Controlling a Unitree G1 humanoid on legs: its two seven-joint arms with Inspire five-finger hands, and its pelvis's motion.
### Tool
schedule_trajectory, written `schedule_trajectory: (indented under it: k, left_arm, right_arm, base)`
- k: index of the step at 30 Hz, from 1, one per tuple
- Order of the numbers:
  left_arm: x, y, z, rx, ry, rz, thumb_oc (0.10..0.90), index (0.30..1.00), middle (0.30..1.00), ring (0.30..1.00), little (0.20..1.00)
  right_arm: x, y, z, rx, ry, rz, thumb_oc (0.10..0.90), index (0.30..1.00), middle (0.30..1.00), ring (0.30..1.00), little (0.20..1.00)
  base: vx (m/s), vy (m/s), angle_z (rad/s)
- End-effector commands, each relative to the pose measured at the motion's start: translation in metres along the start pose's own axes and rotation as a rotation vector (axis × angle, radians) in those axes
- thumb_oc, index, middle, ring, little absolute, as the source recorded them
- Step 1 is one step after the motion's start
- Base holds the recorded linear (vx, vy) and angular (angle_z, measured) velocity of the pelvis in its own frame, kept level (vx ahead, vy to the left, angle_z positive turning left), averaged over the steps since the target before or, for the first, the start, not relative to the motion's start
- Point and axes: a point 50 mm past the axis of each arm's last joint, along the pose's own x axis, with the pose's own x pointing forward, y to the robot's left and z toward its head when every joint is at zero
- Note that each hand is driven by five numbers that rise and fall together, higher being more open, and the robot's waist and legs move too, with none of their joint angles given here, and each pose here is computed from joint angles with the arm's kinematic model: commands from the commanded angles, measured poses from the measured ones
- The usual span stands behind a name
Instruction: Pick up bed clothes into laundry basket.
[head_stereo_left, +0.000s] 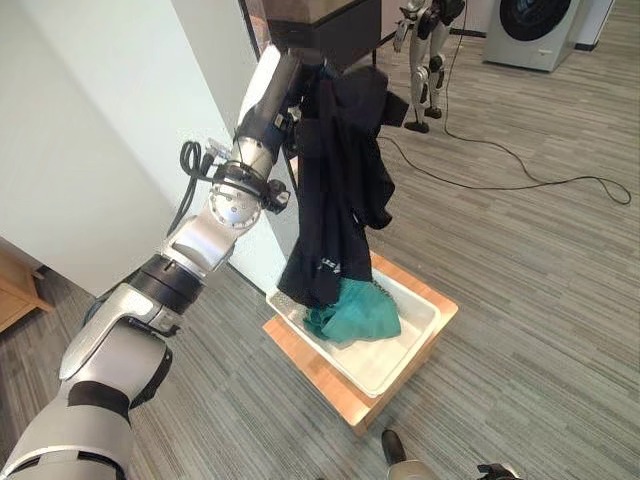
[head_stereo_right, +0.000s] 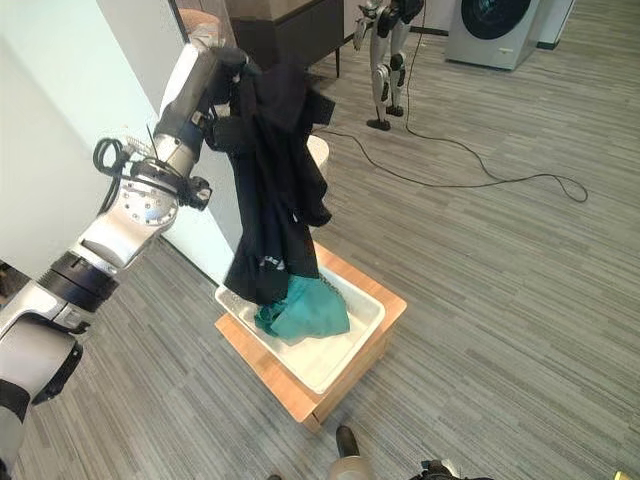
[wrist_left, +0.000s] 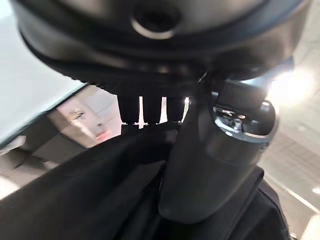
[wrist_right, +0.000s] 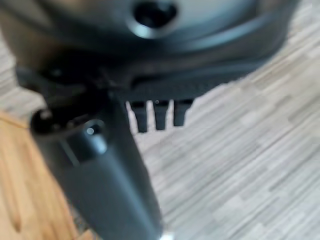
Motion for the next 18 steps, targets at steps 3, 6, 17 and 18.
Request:
schedule_trajectory:
  k: [3,6,17,18]
  left_arm:
    - [0.019,0.040,0.043,-0.053,-0.157,0.171,0.400,0.300,0.300,0.300,0.300]
    - [0.010,0.022,0.031,-0.075,-0.131,0.121,0.400,0.300,0.300,0.300,0.300]
    - [-0.015,-0.066,-0.001,-0.185,0.004,-0.111,0.400,0.300,0.300,0.300,0.300]
    - [-0.016,-0.072,-0.003,-0.168,0.009,-0.126,0.400,0.300,0.300,0.300,0.300]
  right_arm:
    - [0.001,-0.009,-0.019,-0.041,0.074,-0.041,0.800,0.900,0.900,0.900,0.900]
    - [0.000,-0.004,-0.019,-0.051,0.068,-0.030,0.800,0.900,0.900,0.900,0.900]
    - [0.000,-0.010,-0.016,-0.096,0.065,-0.052,0.800,0.900,0.900,0.900,0.900]
    - [0.001,-0.012,-0.015,-0.098,0.061,-0.060,0.800,0.900,0.900,0.900,0.900]
  base:
    - [0.00,0.000,0.00]
    - [0.00,0.000,0.00]
    - [0.00,0.014,-0.01]
    - [0.00,0.035,-0.07]
